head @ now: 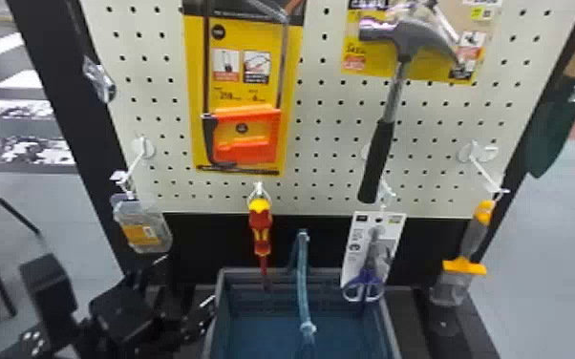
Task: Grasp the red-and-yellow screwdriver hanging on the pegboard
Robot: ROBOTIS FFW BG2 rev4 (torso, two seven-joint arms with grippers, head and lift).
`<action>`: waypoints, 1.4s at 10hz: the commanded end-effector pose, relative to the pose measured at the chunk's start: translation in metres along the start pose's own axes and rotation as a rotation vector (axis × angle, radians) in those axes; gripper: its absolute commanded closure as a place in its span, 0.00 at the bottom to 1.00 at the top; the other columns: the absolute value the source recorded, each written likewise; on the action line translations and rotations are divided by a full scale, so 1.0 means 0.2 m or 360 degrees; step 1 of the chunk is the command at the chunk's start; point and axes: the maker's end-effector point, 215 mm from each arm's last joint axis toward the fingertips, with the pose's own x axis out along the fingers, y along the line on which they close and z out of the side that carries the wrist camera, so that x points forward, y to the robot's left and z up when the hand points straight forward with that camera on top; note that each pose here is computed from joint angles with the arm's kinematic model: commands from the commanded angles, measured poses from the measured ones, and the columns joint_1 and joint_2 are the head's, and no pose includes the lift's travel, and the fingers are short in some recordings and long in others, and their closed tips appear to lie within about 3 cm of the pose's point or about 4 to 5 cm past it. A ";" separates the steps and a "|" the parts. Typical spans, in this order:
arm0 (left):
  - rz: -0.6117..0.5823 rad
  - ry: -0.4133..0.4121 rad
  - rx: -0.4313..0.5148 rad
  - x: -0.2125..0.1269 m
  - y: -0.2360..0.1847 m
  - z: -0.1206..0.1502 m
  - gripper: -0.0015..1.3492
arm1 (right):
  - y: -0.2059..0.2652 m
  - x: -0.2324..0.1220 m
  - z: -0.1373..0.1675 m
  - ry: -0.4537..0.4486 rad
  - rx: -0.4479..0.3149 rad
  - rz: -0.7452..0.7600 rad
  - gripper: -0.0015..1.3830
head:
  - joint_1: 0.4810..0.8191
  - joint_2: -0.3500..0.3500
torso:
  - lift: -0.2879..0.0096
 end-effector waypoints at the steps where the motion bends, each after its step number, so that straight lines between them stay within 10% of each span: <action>1: -0.0091 0.0010 0.0018 0.10 0.01 0.01 0.10 | 0.00 0.01 0.00 -0.0003 0.0000 0.0000 0.12 | 0.20 0.50 | 0.63; 14: -0.0692 -0.0168 -0.0016 0.62 -0.41 0.25 0.11 | 0.03 0.04 0.01 -0.0016 -0.0008 0.0029 0.12 | 0.20 0.50 | 0.63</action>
